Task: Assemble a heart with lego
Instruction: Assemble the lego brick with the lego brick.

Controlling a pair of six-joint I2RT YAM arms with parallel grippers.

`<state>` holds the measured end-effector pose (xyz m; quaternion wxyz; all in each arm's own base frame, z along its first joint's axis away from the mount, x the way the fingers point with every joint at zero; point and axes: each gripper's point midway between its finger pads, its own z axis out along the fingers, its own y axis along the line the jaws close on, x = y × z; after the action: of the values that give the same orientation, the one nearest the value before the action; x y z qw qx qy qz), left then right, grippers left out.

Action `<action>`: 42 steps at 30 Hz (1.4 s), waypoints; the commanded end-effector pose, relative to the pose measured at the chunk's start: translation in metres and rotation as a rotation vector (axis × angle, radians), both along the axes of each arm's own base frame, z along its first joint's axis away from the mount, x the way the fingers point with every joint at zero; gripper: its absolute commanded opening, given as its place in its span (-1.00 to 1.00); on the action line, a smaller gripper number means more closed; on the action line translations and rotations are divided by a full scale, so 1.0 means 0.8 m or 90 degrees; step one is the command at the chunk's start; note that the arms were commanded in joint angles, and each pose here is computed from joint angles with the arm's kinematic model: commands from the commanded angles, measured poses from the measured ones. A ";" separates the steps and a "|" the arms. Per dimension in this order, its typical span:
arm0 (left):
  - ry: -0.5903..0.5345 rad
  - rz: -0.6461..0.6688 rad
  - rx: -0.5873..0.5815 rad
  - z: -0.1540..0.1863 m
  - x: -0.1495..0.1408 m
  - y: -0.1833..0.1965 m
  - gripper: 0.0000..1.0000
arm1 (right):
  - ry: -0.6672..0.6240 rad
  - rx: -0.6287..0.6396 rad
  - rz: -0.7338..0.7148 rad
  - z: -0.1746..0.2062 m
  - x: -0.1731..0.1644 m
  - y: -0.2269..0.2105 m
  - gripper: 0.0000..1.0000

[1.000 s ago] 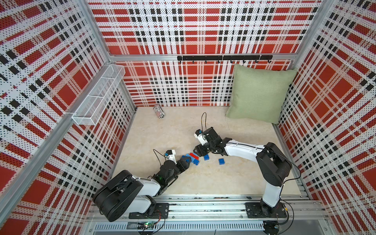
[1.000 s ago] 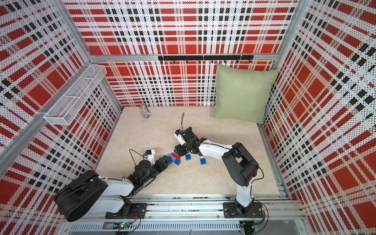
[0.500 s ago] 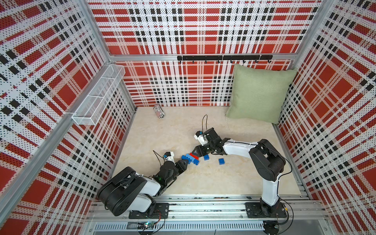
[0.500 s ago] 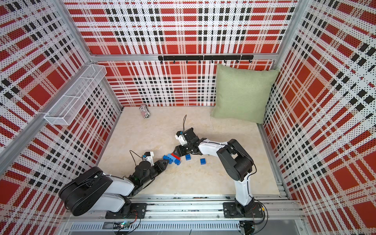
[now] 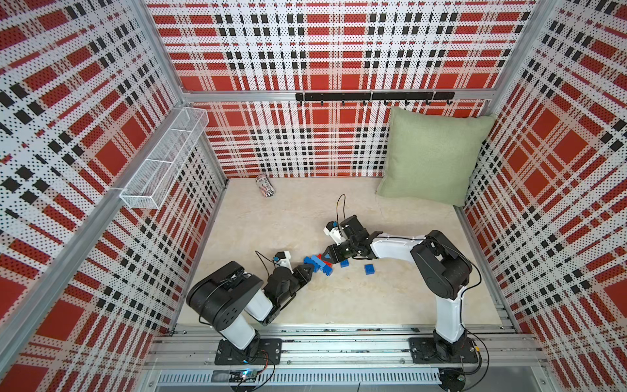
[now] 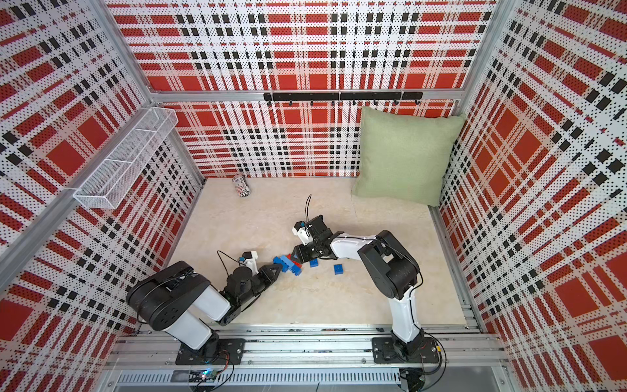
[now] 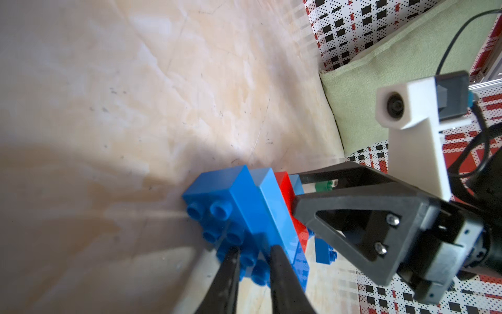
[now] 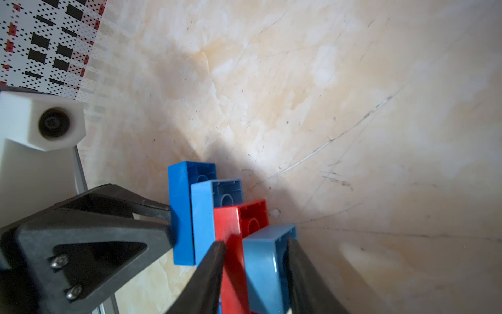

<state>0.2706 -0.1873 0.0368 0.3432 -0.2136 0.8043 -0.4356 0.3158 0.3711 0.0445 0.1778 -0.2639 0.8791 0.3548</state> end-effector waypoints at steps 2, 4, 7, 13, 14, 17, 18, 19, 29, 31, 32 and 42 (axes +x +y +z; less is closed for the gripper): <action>-0.029 -0.015 -0.052 0.018 0.008 -0.015 -0.51 | 0.018 -0.002 0.035 -0.012 -0.018 0.002 -0.29; -0.027 -0.025 -0.057 0.016 0.009 -0.021 -0.53 | 0.019 -0.008 0.046 -0.014 -0.022 0.002 -0.29; -0.021 -0.034 -0.059 0.013 0.012 -0.028 -0.53 | 0.027 -0.011 0.067 -0.017 -0.032 0.007 -0.28; -0.014 -0.042 -0.054 0.010 0.014 -0.034 -0.53 | 0.047 -0.012 0.094 -0.023 -0.049 0.013 -0.26; -0.012 -0.046 -0.051 0.009 0.016 -0.038 -0.53 | 0.050 -0.013 0.097 -0.024 -0.052 0.015 -0.26; -0.020 -0.048 -0.044 0.010 0.017 -0.042 -0.52 | 0.053 -0.015 0.125 -0.023 -0.067 0.024 -0.25; -0.024 -0.049 -0.045 0.013 0.018 -0.043 -0.52 | 0.054 -0.020 0.134 -0.025 -0.073 0.026 -0.25; -0.029 -0.050 -0.045 0.015 0.020 -0.044 -0.52 | 0.058 -0.021 0.134 -0.026 -0.077 0.028 -0.25; -0.044 -0.020 -0.005 0.018 0.025 -0.027 -0.49 | 0.042 -0.024 0.091 -0.018 -0.057 0.015 -0.24; -0.040 -0.018 0.015 0.016 0.023 -0.020 -0.39 | 0.018 -0.049 0.070 -0.016 -0.043 0.007 -0.18; -0.038 -0.012 0.024 0.015 0.022 -0.016 -0.34 | 0.010 -0.054 0.068 -0.013 -0.038 0.007 -0.15; -0.026 0.009 0.071 0.015 0.011 0.004 -0.18 | -0.081 -0.031 -0.015 0.064 0.009 -0.011 0.30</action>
<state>0.2823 -0.1880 0.0518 0.3698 -0.2003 0.8078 -0.4129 0.3158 0.3690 0.0561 0.1903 -0.2881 0.8848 0.3130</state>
